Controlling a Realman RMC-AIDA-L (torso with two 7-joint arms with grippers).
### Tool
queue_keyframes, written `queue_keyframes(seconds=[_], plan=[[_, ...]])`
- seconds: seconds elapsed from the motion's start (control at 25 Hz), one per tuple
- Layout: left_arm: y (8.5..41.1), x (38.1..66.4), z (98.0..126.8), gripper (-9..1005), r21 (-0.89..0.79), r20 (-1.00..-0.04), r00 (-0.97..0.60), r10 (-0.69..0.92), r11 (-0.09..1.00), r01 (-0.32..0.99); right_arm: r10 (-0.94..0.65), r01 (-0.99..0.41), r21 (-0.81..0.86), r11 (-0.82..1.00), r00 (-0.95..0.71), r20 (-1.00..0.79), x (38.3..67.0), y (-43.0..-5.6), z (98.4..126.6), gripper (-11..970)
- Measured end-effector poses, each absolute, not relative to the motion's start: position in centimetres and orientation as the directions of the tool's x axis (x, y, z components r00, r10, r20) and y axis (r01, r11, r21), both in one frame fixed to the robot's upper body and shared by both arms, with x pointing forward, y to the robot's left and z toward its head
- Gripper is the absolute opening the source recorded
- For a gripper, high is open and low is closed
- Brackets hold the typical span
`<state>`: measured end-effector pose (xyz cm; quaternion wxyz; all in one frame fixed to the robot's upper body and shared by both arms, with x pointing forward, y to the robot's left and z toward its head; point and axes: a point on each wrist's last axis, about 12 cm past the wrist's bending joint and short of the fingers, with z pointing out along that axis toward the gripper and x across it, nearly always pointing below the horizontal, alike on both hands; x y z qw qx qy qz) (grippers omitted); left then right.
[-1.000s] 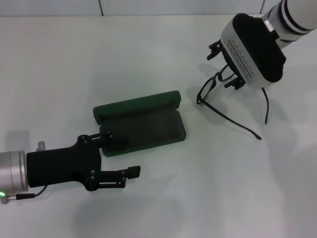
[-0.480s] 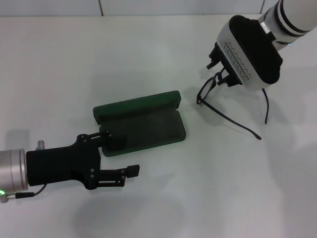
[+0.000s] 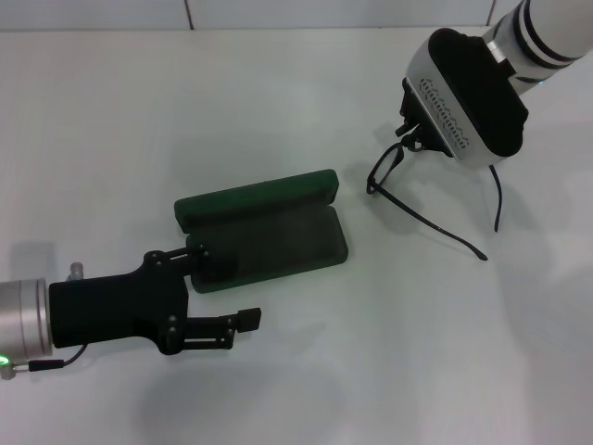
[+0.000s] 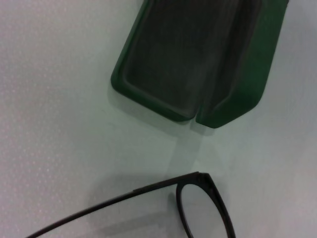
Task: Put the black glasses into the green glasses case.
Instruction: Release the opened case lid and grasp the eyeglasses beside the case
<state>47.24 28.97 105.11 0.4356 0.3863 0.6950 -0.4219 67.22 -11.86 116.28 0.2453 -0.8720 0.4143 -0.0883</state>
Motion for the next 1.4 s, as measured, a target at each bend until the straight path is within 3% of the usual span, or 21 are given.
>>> queue_keyframes(seconds=[0.2, 0.52, 0.72, 1.2, 1.4], plan=[[29.0, 47.3, 105.1, 867, -0.249, -0.932, -0.321, 0.170, 0.345, 0.905, -0.767, -0.683, -0.497, -0.536, 0.640, -0.053, 67.2, -11.8, 116.3, 73], [29.0, 47.3, 105.2, 866, -0.248, -0.932, -0.320, 0.168, 0.348, 0.904, -0.769, -0.731, -0.481, -0.484, 0.617, -0.164, 67.1, -12.0, 118.2, 69], [29.0, 47.3, 105.2, 865, -0.249, -0.933, -0.320, 0.166, 0.348, 0.904, -0.770, -0.733, -0.454, -0.506, 0.621, -0.146, 67.5, -12.1, 119.0, 82], [28.4, 48.0, 104.8, 863, -0.235, -0.933, -0.314, 0.175, 0.364, 0.901, -0.744, -0.696, -0.419, -0.583, 0.664, -0.069, 67.6, -12.0, 117.6, 282], [28.1, 48.2, 104.6, 863, -0.228, -0.935, -0.307, 0.177, 0.364, 0.903, -0.734, -0.675, -0.433, -0.597, 0.678, -0.045, 67.6, -12.2, 116.5, 524]])
